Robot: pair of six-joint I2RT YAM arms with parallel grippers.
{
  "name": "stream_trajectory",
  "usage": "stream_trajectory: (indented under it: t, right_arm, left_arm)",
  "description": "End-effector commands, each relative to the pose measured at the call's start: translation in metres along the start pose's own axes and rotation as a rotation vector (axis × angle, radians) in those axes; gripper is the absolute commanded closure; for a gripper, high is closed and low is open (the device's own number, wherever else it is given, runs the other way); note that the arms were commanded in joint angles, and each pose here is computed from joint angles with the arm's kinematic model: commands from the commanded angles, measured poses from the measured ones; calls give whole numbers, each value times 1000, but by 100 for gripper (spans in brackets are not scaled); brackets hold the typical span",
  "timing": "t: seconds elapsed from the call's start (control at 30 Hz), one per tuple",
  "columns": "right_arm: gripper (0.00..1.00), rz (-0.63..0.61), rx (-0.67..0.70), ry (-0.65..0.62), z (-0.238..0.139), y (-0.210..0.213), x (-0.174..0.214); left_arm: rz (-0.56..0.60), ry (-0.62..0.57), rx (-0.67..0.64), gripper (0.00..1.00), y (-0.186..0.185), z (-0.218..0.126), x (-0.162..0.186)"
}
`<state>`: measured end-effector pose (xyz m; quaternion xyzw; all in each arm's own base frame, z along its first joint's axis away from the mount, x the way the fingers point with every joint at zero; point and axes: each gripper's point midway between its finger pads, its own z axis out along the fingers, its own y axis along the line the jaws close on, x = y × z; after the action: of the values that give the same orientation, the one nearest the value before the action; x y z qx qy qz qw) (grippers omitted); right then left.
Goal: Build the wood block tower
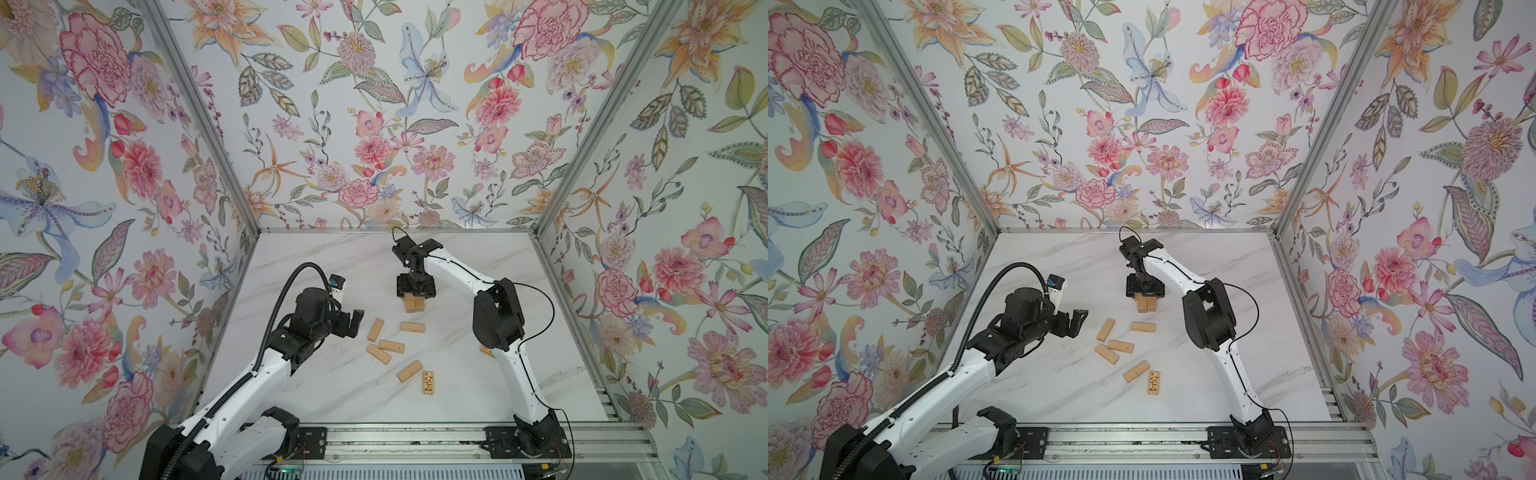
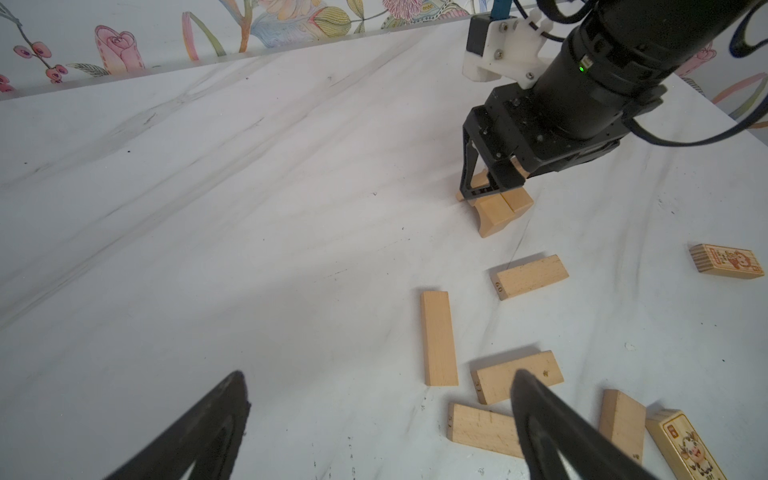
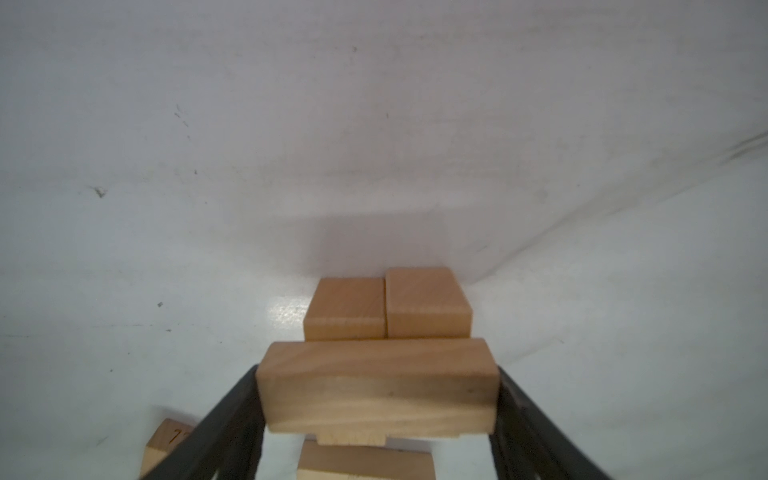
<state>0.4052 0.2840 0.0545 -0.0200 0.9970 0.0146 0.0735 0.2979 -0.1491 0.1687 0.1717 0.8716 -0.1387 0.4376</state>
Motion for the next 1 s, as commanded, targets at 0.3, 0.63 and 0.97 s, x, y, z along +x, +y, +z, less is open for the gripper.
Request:
stream_trajectory:
  t: [0.3,0.63,0.97]
  right_arm:
    - [18,-17,4,-5,-8,-7,-6]
    - [1,-20,-27,-66,-44,1,-5]
    - [1,-4,39,-36,-52,0,47]
  left_arm:
    - [-12,-35,0,1,1,-14,-14]
    - [-31,-53,-7,1,3,-22,-16]
    - [-72,-67,6,1,0,-35,-9]
